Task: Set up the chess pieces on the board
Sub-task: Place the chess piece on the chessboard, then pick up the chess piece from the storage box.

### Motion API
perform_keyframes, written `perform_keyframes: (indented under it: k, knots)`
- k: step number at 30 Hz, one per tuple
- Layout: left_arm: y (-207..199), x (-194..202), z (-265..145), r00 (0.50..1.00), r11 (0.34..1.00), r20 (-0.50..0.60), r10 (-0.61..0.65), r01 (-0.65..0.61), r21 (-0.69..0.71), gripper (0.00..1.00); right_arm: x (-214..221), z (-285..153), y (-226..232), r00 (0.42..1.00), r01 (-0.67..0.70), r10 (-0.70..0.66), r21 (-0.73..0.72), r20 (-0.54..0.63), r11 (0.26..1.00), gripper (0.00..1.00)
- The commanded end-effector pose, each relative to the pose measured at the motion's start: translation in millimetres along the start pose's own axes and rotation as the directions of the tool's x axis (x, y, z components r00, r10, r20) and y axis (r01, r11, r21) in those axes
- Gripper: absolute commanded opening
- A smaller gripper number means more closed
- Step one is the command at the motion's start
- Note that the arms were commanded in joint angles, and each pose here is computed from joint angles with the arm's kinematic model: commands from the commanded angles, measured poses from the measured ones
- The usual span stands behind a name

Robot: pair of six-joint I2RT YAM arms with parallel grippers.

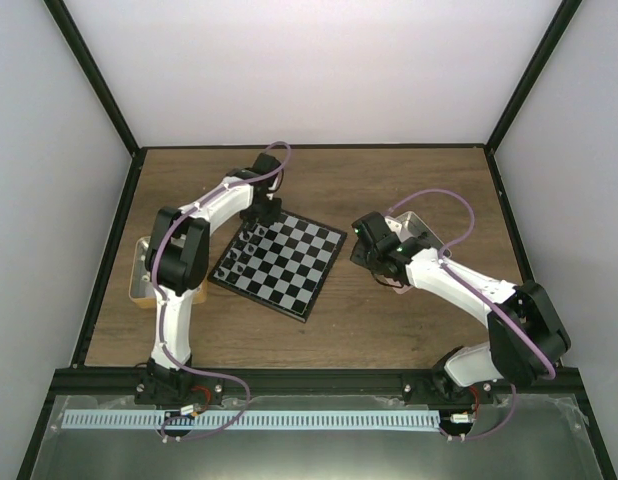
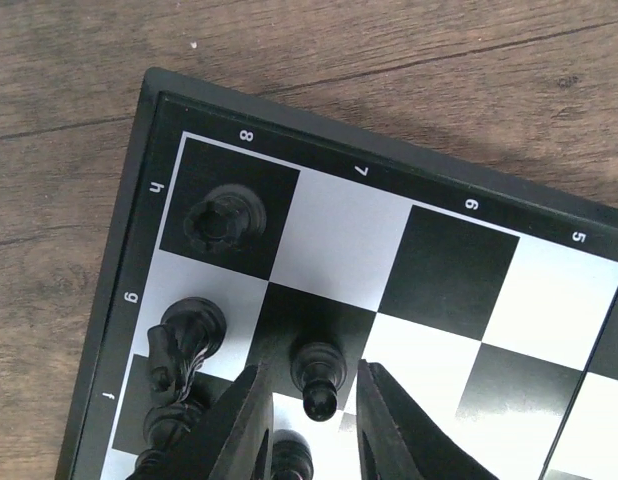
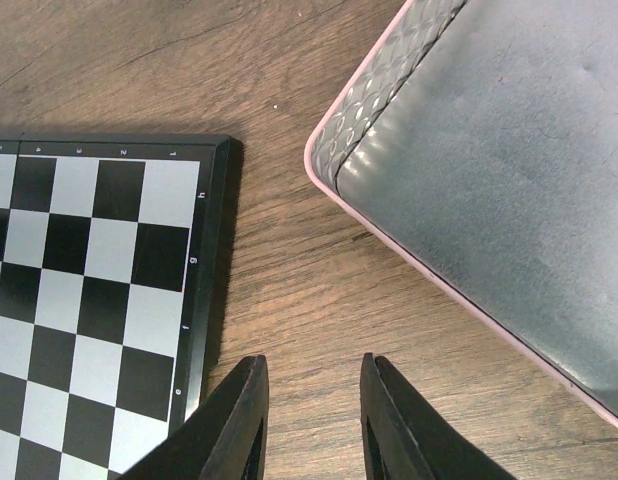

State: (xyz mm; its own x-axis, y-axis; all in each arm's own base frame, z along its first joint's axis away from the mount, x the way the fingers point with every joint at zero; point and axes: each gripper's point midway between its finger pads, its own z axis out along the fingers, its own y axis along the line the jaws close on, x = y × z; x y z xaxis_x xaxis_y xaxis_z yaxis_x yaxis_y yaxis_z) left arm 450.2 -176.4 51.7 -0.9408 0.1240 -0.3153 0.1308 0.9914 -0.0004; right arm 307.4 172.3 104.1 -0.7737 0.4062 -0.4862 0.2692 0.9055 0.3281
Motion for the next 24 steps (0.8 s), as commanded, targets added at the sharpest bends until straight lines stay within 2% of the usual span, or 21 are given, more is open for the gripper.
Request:
perform_keyframes:
  k: [1,7,14,20,24]
  knots:
    - [-3,-8,-10,1.0,1.0,0.022,0.001,-0.002,0.029,0.27,-16,-5,3,0.999,-0.019,0.019,0.004,0.051,1.0,0.27]
    - [-6,-23,-45,0.995,0.998,0.094,-0.013,0.007,0.066,0.27,-43,-11,-24,0.988,-0.101,0.095,0.047,0.12,0.994,0.27]
    - [-4,-32,-104,0.973,0.994,0.227,-0.033,0.009,0.106,0.31,-79,-5,-88,0.954,-0.24,0.207,0.137,0.218,0.961,0.31]
    - [-1,-20,-151,0.939,0.988,0.34,-0.045,-0.009,0.157,0.35,-105,18,-122,0.937,-0.297,0.253,0.167,0.24,0.94,0.38]
    - [1,-2,-165,0.928,0.982,0.367,-0.061,-0.011,0.189,0.36,-114,40,-135,0.937,-0.318,0.271,0.218,0.22,0.923,0.42]
